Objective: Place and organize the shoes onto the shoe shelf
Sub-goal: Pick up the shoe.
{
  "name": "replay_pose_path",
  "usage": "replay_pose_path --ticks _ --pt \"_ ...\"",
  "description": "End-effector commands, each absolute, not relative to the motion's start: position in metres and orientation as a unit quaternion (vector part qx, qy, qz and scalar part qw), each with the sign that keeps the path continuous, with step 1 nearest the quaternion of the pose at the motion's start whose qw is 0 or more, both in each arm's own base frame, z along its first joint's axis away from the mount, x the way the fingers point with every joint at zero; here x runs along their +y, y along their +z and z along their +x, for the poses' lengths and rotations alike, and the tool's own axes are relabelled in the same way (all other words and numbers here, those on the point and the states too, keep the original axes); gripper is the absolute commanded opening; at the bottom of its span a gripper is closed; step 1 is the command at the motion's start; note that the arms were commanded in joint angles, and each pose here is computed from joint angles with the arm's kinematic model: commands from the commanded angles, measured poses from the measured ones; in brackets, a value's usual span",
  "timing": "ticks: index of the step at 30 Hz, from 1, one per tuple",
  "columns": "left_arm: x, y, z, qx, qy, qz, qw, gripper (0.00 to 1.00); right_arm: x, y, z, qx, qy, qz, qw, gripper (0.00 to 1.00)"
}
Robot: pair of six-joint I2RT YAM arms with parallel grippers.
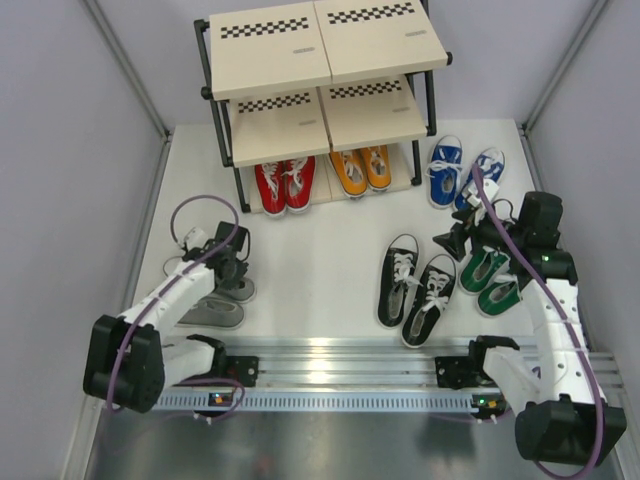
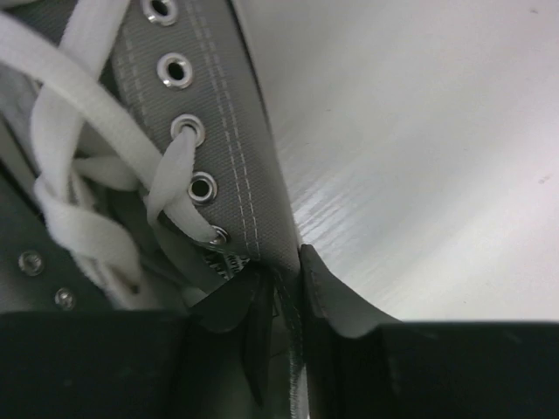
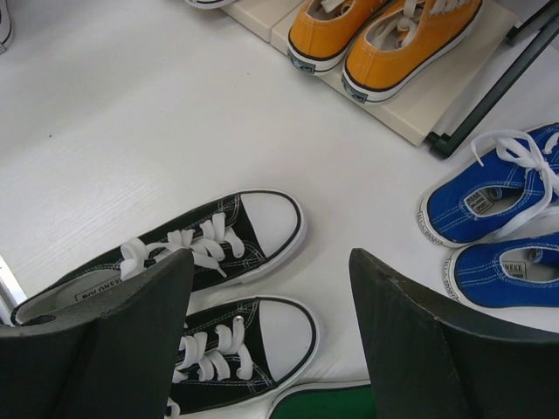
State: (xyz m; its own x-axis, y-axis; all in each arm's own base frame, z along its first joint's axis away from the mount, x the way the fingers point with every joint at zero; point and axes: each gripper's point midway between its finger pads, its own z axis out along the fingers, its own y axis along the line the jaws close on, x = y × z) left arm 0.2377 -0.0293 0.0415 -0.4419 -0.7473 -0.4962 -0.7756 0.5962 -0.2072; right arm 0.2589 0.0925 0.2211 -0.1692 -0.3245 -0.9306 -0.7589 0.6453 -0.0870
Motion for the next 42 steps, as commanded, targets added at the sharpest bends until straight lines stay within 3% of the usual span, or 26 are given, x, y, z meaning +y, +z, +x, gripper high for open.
replay_pose_path --ticks 1,2,3,10,16,25,28,31,32,42 --pt "-0.036 0.049 0.255 0.855 -0.009 -0.414 0.312 0.19 0.093 0.229 0.258 0.723 0.207 -0.373 0.543 0.72" --pt "-0.044 0.055 0.26 0.861 -0.031 -0.395 0.319 0.02 0.093 0.228 0.258 0.723 0.206 -0.373 0.543 0.72" --pt "-0.048 0.066 0.266 0.861 -0.049 -0.381 0.335 0.0 0.093 0.229 0.258 0.722 0.207 -0.374 0.544 0.72" --pt "-0.102 0.138 0.266 0.855 -0.208 -0.226 0.418 0.0 0.095 0.228 0.255 0.72 0.215 -0.378 0.541 0.72" --pt "-0.18 0.206 0.217 0.811 -0.384 -0.036 0.439 0.0 0.113 0.241 0.245 0.695 0.268 -0.403 0.531 0.72" --pt "-0.274 0.265 0.134 0.721 -0.536 0.155 0.411 0.0 0.183 0.263 0.216 0.705 0.405 -0.428 0.394 0.7" --pt "-0.305 0.278 0.119 0.701 -0.543 0.193 0.42 0.0 0.2 0.268 0.234 0.746 0.41 -0.337 0.402 0.73" --pt "-0.336 0.284 0.114 0.694 -0.535 0.216 0.43 0.0 0.202 0.264 0.243 0.798 0.376 -0.224 0.415 0.9" --pt "-0.349 0.277 0.116 0.699 -0.529 0.222 0.427 0.0 0.204 0.27 0.237 0.796 0.375 -0.214 0.425 0.99" --pt "-0.4 0.288 0.118 0.666 -0.549 0.231 0.449 0.0 0.186 0.232 0.238 0.834 0.341 -0.122 0.416 0.99"
